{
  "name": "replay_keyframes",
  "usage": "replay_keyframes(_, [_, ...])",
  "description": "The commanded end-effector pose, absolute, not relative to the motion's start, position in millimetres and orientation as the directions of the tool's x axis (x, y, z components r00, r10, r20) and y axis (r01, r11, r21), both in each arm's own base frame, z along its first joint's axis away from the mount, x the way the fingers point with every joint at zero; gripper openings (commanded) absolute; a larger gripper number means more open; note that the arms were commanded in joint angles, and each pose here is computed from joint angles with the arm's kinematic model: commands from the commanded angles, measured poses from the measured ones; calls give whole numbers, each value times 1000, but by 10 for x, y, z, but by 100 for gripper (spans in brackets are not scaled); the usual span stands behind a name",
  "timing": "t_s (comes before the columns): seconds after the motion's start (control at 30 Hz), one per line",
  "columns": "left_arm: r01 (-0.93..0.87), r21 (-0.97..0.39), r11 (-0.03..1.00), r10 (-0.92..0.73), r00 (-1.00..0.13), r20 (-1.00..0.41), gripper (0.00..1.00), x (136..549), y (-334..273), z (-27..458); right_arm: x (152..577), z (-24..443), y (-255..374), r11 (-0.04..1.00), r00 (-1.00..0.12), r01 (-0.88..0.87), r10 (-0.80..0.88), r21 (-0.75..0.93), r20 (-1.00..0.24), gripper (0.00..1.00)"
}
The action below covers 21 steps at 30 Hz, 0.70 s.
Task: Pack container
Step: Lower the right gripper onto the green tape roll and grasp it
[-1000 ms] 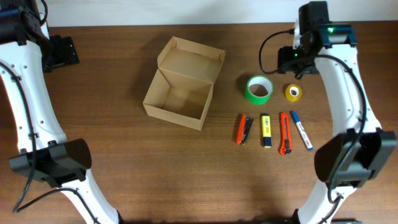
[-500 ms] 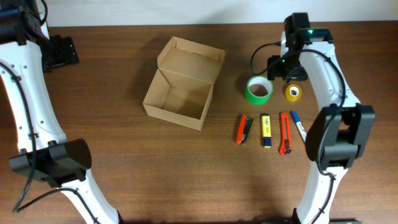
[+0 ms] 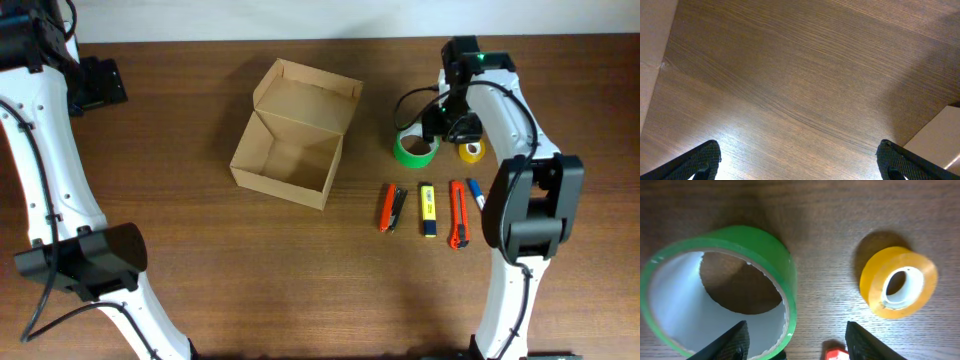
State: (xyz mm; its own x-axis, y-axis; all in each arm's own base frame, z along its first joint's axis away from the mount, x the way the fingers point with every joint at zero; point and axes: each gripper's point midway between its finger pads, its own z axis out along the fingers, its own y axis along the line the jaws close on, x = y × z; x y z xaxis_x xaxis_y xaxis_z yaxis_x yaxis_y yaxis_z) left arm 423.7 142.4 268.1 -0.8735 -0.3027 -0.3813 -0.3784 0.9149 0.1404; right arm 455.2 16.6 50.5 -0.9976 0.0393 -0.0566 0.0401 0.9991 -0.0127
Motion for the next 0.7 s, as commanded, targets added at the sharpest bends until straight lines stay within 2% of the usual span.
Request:
replay_keyframes(0.0, [-372,132,919,-291,-865,-409,99,4221,1418,2794,4457,353,227,999,-999,36,36,-10,-10,61])
replay_keyframes(0.33, [-372,131,919,-292,-865,-409,99,4221,1418,2794,4241,70,255,1000,-998,25,26,-17,58,53])
replay_keyframes(0.4, [-372,132,919,-291,-865,-409,99,4221,1418,2794,4224,46,277,1000,-998,19,20,-17,62,41])
replay_keyframes(0.47, [-372,132,919,-291,-865,-409,99,4221,1418,2794,4232,47,306,1000,-998,12,13,-17,58,22])
replay_keyframes(0.53, [-372,132,919,-291,-865,-409,99,4221,1418,2794,4242,46,318,1000,-999,5,6,-16,54,11])
replay_keyframes(0.6, [-372,132,919,-291,-865,-409,99,4221,1418,2794,4241,46,316,1000,-999,6,7,-16,54,4])
replay_keyframes(0.67, [-372,132,919,-291,-865,-409,99,4221,1418,2794,4244,53,317,1000,-999,6,7,-16,53,4])
